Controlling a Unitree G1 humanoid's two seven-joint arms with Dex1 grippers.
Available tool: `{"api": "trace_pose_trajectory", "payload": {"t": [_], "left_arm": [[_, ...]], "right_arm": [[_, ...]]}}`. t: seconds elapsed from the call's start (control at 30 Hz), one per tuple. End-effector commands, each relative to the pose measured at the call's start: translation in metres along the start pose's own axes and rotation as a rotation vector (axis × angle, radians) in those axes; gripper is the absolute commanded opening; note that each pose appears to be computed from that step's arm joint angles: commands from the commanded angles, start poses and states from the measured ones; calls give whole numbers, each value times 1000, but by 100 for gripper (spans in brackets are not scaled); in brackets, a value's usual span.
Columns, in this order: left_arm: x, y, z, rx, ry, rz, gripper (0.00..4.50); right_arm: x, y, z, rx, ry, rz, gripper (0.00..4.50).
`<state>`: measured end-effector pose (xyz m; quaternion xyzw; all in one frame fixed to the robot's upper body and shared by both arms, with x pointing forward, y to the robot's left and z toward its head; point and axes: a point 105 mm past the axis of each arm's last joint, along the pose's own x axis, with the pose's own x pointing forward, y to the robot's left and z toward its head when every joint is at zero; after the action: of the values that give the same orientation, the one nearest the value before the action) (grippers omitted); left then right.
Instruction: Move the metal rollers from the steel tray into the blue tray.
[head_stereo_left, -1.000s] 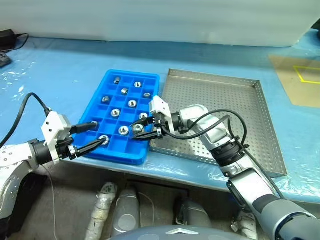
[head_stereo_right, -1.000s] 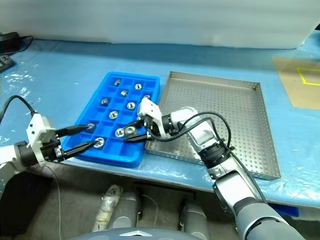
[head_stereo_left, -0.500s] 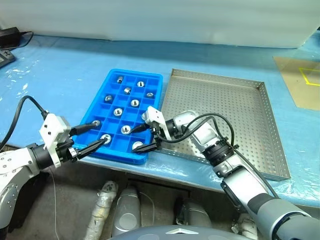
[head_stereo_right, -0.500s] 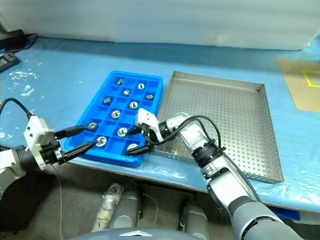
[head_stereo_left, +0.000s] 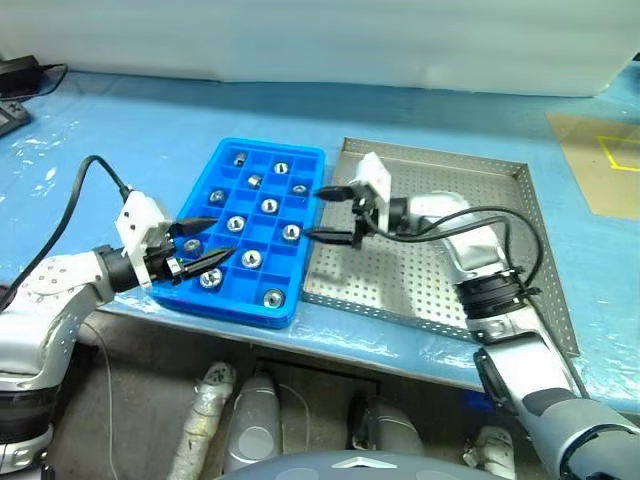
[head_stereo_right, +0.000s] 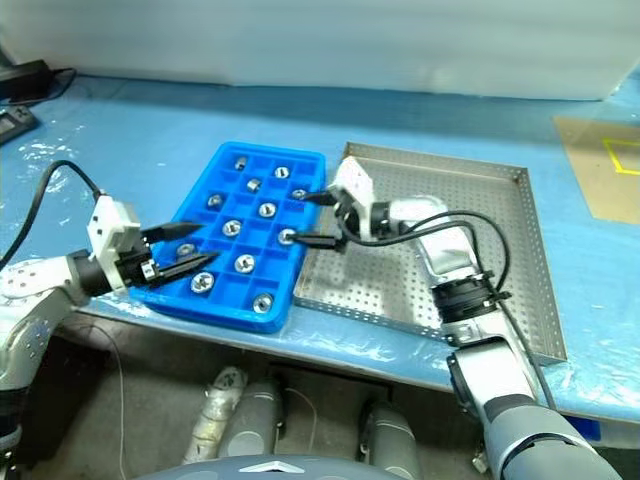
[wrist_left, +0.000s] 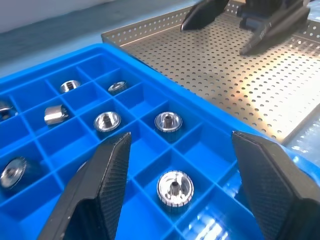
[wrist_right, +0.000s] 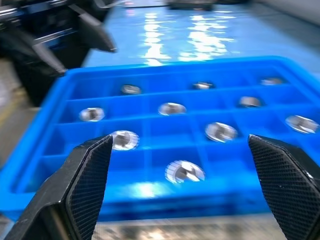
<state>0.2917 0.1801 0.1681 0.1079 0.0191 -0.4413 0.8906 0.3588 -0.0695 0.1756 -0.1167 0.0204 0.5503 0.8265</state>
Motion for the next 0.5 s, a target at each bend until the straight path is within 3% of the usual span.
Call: {"api": "trace_pose_trajectory", "payload": {"t": [0.03, 0.5], "left_arm": [[23, 0, -1, 37, -27, -29, 339], [100, 16, 14, 39, -156, -105, 339]], "right_arm": [[-23, -21, 0, -1, -19, -179, 446], [-65, -39, -5, -24, 0, -447, 446]]}}
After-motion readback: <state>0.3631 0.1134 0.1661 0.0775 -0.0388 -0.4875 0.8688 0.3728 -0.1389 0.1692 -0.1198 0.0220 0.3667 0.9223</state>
